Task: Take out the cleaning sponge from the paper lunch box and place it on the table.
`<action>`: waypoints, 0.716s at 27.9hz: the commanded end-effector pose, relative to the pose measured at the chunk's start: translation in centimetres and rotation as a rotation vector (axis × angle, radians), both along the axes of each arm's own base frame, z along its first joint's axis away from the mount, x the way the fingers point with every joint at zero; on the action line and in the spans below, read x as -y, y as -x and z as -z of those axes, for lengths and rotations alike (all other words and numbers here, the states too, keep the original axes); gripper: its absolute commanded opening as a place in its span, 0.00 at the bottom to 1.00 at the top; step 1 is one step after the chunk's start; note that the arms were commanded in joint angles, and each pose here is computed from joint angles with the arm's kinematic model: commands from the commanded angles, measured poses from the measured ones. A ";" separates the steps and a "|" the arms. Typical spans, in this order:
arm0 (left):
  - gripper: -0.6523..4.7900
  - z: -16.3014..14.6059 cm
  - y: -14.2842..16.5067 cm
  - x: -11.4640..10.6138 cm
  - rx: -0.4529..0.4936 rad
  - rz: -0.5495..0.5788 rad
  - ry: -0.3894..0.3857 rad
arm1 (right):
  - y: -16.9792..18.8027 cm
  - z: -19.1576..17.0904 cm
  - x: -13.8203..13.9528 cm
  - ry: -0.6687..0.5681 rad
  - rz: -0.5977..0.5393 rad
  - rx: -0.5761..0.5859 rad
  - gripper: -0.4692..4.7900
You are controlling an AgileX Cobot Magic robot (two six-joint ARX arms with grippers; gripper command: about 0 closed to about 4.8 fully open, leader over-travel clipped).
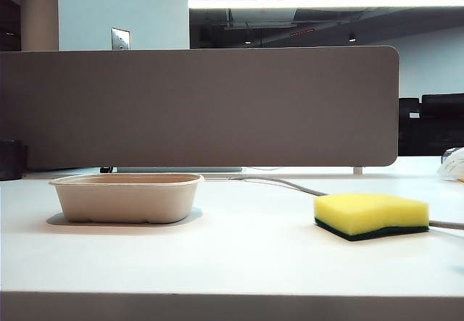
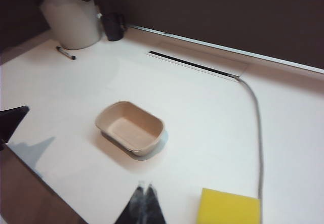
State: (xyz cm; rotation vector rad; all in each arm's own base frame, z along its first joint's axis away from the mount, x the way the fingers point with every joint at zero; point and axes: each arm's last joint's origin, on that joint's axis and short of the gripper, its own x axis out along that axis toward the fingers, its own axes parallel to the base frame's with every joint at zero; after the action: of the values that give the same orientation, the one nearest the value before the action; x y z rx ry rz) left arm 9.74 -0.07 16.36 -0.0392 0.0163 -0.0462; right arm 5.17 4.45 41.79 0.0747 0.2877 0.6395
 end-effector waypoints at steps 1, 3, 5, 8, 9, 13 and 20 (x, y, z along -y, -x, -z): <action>0.11 -0.1 0.0 0.0 0.010 0.002 -0.001 | 0.8 1.8 0.7 -0.104 -0.008 0.091 0.08; 0.11 -0.1 0.0 0.0 0.009 0.002 -0.001 | 1.2 3.2 1.0 -0.129 -0.006 0.120 0.08; 0.11 -0.1 0.0 0.0 0.009 0.002 -0.001 | 1.5 4.1 1.3 -0.151 0.000 0.145 0.08; 0.11 -0.1 0.0 0.0 0.007 0.002 -0.001 | 2.1 5.9 1.9 -0.151 -0.006 0.145 0.08; 0.11 -0.1 0.0 0.0 0.007 0.002 -0.001 | 2.3 6.2 2.0 -0.145 -0.007 0.138 0.08; 0.11 -0.1 0.0 0.0 0.007 0.002 -0.001 | 3.0 7.4 2.7 -0.105 0.001 0.097 0.08; 0.11 -0.1 0.0 0.0 0.007 0.002 -0.001 | 4.0 8.5 3.8 0.006 0.001 0.098 0.08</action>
State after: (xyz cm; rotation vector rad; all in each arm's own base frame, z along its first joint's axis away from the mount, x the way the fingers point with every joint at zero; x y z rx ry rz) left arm 9.74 -0.08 16.36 -0.0392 0.0167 -0.0470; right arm 1.31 0.90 33.31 0.1067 0.2169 0.6488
